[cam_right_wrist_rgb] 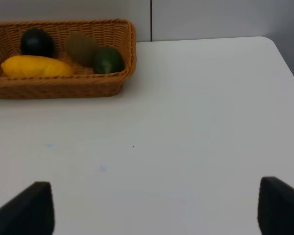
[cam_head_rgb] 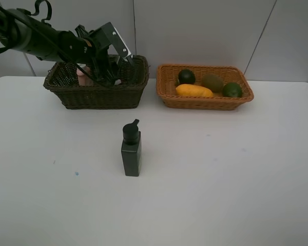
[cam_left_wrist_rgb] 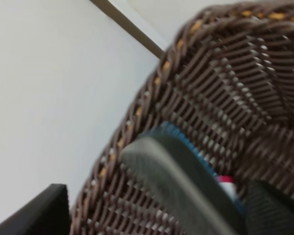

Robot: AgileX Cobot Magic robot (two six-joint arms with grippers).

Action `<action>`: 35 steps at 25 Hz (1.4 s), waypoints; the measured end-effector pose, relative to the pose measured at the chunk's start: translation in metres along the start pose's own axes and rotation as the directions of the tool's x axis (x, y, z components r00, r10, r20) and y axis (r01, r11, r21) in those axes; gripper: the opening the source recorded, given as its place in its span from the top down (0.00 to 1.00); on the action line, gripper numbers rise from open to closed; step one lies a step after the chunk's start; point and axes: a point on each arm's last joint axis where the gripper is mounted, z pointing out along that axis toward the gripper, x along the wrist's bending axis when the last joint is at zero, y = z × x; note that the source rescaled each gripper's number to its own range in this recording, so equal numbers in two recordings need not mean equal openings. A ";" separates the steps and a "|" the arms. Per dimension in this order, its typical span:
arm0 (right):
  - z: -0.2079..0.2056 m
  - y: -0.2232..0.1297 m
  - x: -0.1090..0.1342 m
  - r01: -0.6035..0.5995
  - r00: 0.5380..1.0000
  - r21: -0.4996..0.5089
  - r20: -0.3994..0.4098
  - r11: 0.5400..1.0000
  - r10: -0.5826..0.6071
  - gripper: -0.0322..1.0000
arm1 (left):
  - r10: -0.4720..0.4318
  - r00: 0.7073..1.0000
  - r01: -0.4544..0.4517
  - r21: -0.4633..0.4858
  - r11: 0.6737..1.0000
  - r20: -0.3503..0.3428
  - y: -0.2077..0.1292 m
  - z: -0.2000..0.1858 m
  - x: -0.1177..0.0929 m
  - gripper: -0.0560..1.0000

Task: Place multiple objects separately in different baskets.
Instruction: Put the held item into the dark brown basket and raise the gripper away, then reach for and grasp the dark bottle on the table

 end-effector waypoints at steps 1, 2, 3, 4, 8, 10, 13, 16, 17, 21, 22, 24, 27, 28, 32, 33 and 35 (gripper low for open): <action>0.000 0.000 0.000 0.000 1.000 0.000 0.000 1.000 0.000 0.00 | -0.008 1.000 0.008 -0.003 1.000 -0.004 0.000 0.000 0.000 0.02; 0.000 0.000 0.000 0.000 1.000 0.000 0.000 1.000 0.000 0.00 | -0.017 1.000 0.017 -0.003 1.000 -0.005 0.000 0.000 0.000 0.01; 0.000 0.000 0.000 0.000 1.000 0.000 0.000 1.000 0.000 0.00 | -0.024 1.000 0.024 -0.003 1.000 -0.005 0.000 0.000 0.000 0.01; 0.000 0.000 0.000 0.000 1.000 0.000 0.000 1.000 0.000 0.00 | -0.028 1.000 0.028 -0.003 1.000 -0.006 0.000 0.000 0.001 0.00; 0.000 0.000 0.000 0.000 1.000 0.000 0.000 1.000 0.000 0.00 | -0.053 0.999 0.053 -0.003 0.999 -0.012 0.000 0.000 0.001 0.00; 0.000 0.000 0.000 0.000 1.000 0.000 0.000 1.000 0.000 0.00 | -0.062 0.998 0.062 -0.006 0.998 -0.017 0.000 0.000 0.002 0.00; 0.000 0.000 0.000 0.000 1.000 0.000 0.000 1.000 0.000 0.00 | -0.072 0.997 0.072 -0.008 0.997 -0.019 0.001 0.000 0.002 0.00; 0.000 0.000 0.000 0.000 1.000 0.000 0.000 1.000 0.000 0.00 | -0.101 0.995 0.101 -0.008 0.995 -0.019 0.001 0.000 0.002 0.00; 0.000 0.000 0.000 0.000 1.000 0.000 0.000 1.000 0.000 0.00 | -0.118 0.993 0.117 -0.008 0.993 -0.019 0.001 0.000 0.002 0.00; 0.000 0.000 0.000 0.000 1.000 0.000 0.000 1.000 0.000 0.00 | -0.185 0.983 0.184 -0.011 0.983 -0.018 0.001 0.000 0.001 0.00; 0.000 0.000 0.000 0.000 1.000 0.000 0.000 1.000 0.000 0.00 | -0.197 0.980 0.197 -0.014 0.980 -0.014 0.004 -0.001 0.001 0.00; 0.000 0.000 0.000 0.000 1.000 0.000 0.000 1.000 0.000 0.00 | -0.204 0.979 0.204 -0.012 0.979 0.004 0.010 -0.005 -0.001 0.00; 0.000 0.000 0.000 0.000 1.000 0.000 0.000 1.000 0.000 0.00 | -0.223 0.974 0.224 -0.023 0.974 0.029 0.028 -0.018 0.000 0.00; 0.000 0.000 0.000 0.000 1.000 0.000 0.000 1.000 0.000 0.00 | -0.238 0.971 0.239 -0.024 0.971 0.038 0.033 -0.023 0.001 0.00; 0.000 0.000 0.000 0.000 1.000 0.000 0.000 1.000 0.000 0.00 | -0.340 0.936 0.342 -0.014 0.940 0.089 0.055 -0.051 0.009 0.00; 0.000 0.000 0.000 0.000 1.000 0.000 0.000 1.000 0.000 0.00 | -0.366 0.924 0.368 0.004 0.930 0.114 0.059 -0.058 0.009 0.00; 0.000 0.000 0.000 0.000 1.000 0.000 0.000 1.000 0.000 0.00 | -0.424 0.892 0.423 0.047 0.905 0.155 0.065 -0.071 0.010 0.00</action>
